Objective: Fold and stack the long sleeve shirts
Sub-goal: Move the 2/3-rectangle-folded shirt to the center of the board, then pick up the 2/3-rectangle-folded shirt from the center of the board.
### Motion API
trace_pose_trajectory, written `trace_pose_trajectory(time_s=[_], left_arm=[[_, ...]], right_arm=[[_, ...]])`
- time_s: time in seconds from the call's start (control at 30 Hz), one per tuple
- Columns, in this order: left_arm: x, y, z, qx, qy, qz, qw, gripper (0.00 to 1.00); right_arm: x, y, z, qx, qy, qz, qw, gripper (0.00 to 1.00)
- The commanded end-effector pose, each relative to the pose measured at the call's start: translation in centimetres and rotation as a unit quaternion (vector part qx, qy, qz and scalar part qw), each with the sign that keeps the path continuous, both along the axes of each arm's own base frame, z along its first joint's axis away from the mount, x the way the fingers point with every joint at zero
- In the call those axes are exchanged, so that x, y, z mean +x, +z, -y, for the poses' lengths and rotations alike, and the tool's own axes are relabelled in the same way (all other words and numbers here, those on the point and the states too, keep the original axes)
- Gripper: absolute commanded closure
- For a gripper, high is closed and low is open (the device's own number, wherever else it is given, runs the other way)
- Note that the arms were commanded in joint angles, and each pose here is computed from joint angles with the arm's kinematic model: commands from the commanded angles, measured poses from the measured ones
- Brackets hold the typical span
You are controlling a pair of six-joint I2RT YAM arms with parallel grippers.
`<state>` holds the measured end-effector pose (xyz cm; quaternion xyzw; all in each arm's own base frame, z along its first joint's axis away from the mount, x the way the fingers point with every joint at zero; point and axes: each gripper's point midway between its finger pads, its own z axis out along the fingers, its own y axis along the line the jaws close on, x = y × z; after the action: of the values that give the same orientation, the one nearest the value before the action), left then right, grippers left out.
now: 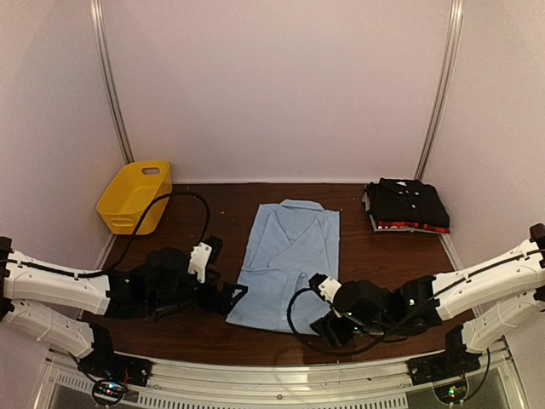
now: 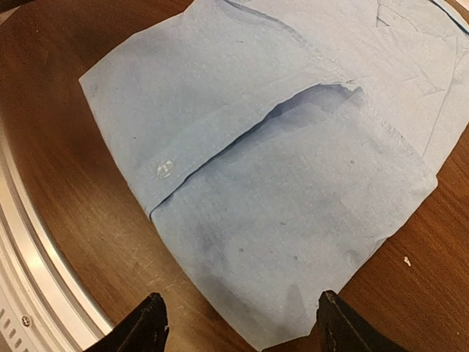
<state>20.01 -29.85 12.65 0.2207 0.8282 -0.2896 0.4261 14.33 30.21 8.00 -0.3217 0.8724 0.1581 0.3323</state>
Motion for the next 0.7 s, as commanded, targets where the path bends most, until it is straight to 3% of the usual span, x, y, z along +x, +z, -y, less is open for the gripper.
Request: trace_pose_trajectory(time_s=[0.0, 0.23, 0.67], left_arm=[[0.1, 0.7, -0.3, 0.007, 0.002, -0.013, 1.0, 0.03], [0.0, 0.8, -0.1, 0.032, -0.008, -0.023, 0.999, 0.03], [-0.9, 0.0, 0.8, 0.049, -0.056, -0.025, 0.997, 0.02]], right_arm=[[-1.3, -0.3, -0.5, -0.052, 0.033, 0.028, 0.998, 0.31], [-1.9, -2.8, -1.7, -0.117, 0.073, 0.032, 0.99, 0.4], [-0.7, -5.8, -0.3, -0.216, 0.07, 0.054, 0.972, 0.44]])
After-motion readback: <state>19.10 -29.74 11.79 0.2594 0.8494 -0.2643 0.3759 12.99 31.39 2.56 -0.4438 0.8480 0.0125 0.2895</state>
